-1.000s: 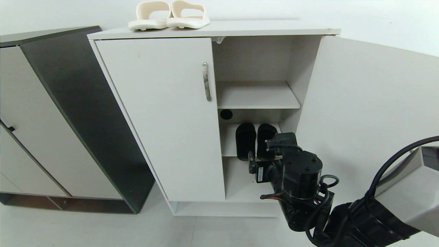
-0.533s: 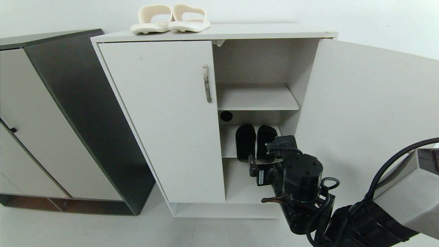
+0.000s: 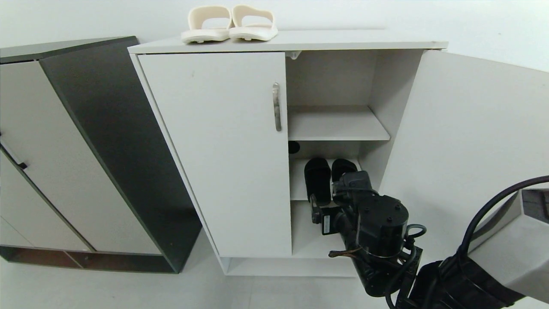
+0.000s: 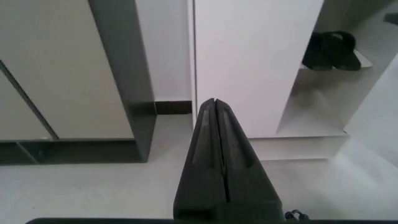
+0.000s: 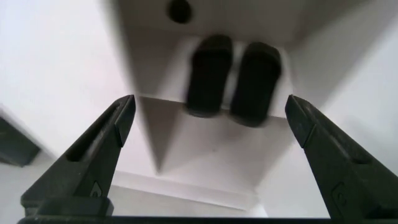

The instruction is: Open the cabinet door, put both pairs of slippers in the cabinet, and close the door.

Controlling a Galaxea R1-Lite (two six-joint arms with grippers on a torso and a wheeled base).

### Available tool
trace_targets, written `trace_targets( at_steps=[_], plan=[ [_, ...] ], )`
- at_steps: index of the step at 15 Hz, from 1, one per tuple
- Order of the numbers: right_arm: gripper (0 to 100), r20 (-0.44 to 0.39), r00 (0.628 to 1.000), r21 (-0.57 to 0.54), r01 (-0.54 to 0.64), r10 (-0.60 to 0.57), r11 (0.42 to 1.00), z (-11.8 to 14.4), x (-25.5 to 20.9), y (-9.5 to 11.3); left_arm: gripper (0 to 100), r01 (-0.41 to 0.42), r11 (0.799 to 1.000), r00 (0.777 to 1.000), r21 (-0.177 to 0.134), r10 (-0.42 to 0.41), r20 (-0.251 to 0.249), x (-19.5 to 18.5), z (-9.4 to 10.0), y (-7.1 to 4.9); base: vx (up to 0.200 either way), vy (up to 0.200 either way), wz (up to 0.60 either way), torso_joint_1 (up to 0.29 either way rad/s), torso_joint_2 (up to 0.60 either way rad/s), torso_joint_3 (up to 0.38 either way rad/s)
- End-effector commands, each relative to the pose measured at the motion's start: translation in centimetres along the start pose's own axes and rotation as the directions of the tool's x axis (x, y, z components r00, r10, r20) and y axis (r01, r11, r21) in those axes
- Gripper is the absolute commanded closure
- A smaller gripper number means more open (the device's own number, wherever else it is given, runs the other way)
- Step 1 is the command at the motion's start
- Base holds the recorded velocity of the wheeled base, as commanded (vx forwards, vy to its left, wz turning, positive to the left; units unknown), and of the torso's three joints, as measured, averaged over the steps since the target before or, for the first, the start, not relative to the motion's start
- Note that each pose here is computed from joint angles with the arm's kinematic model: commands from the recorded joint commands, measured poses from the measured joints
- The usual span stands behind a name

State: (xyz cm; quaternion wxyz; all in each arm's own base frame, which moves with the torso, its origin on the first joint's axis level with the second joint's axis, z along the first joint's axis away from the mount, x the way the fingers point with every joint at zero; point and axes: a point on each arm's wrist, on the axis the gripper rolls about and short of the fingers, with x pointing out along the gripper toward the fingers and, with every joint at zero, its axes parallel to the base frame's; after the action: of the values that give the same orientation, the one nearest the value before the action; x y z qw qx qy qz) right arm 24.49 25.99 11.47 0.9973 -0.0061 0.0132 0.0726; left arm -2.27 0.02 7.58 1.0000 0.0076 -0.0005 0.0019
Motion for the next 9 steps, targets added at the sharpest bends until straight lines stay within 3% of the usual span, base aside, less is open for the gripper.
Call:
trace_targets(
  at_steps=[1,9],
  plan=[
    [0,-0.005,1.0,-0.004,0.0,0.0,1.0,-0.23,-0.01,-0.09,100,-0.001,1.0,1.0,0.0,0.001,-0.001,0.01,0.01,0.0,0.0,0.2,0.0,0.002,0.0,0.017],
    [0,-0.008,1.0,-0.032,-0.014,0.014,0.999,-0.67,-0.21,-0.5,100,-0.001,1.0,1.0,-0.001,0.001,-0.001,0.01,0.01,0.0,0.0,0.2,0.0,0.002,0.0,0.004]
  ],
)
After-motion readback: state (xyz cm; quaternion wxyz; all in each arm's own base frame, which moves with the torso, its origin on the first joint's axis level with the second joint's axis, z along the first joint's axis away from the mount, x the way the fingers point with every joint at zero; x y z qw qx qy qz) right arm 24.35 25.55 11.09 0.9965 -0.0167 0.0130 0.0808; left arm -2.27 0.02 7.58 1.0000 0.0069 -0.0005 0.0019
